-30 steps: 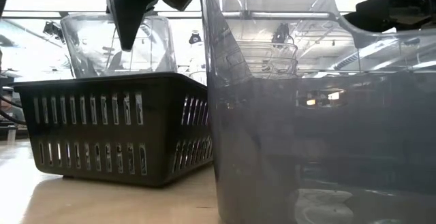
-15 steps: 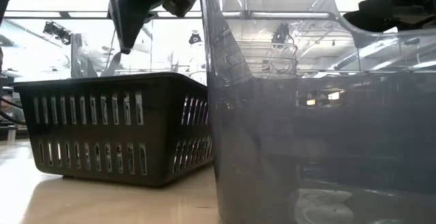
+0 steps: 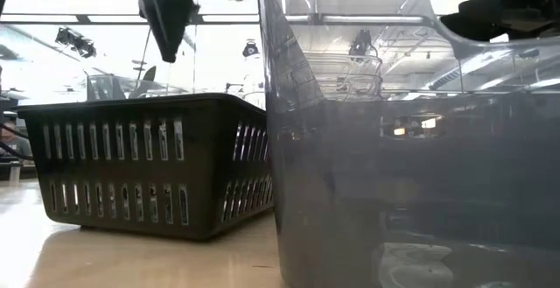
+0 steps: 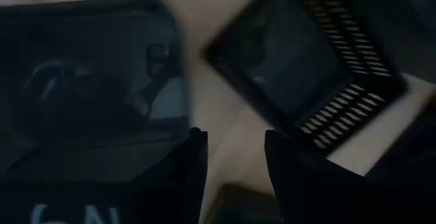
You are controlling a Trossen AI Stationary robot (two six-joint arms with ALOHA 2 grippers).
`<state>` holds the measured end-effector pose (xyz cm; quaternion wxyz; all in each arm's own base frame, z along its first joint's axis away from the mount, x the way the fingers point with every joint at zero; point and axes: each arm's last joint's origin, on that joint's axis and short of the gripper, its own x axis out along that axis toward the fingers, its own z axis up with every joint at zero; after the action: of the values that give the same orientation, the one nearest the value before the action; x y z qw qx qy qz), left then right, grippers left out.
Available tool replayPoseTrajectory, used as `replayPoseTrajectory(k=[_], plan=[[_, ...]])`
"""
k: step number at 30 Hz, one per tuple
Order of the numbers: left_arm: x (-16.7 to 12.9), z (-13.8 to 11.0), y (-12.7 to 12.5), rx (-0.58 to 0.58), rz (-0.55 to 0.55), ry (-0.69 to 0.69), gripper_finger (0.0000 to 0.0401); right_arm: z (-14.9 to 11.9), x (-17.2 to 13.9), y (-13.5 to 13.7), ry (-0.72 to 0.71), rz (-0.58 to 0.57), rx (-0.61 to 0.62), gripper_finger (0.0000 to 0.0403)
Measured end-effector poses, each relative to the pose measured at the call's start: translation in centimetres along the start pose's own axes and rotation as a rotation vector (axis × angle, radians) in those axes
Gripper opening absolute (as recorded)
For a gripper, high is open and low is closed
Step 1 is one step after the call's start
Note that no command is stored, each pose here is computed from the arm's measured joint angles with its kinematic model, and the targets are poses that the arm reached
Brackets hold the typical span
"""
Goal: Stack baskets by color
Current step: Stack the right black bin on the left black bins
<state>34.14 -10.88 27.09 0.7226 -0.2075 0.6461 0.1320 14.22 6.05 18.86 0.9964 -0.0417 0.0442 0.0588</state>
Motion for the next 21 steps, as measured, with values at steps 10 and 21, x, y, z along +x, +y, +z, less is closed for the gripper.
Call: replayPoseTrajectory(k=[10,21], plan=[[0.0,-1.4,-2.6,0.231,-0.04,-0.098,0.0137,0.2,0.1,-0.5,-0.018,-0.021,0.009,0.0164],[-0.6,-0.4,-5.1,0.692,-0.129,-0.374,0.0122,0.0,0.1,-0.5,-0.001,-0.02,0.027,0.0164]])
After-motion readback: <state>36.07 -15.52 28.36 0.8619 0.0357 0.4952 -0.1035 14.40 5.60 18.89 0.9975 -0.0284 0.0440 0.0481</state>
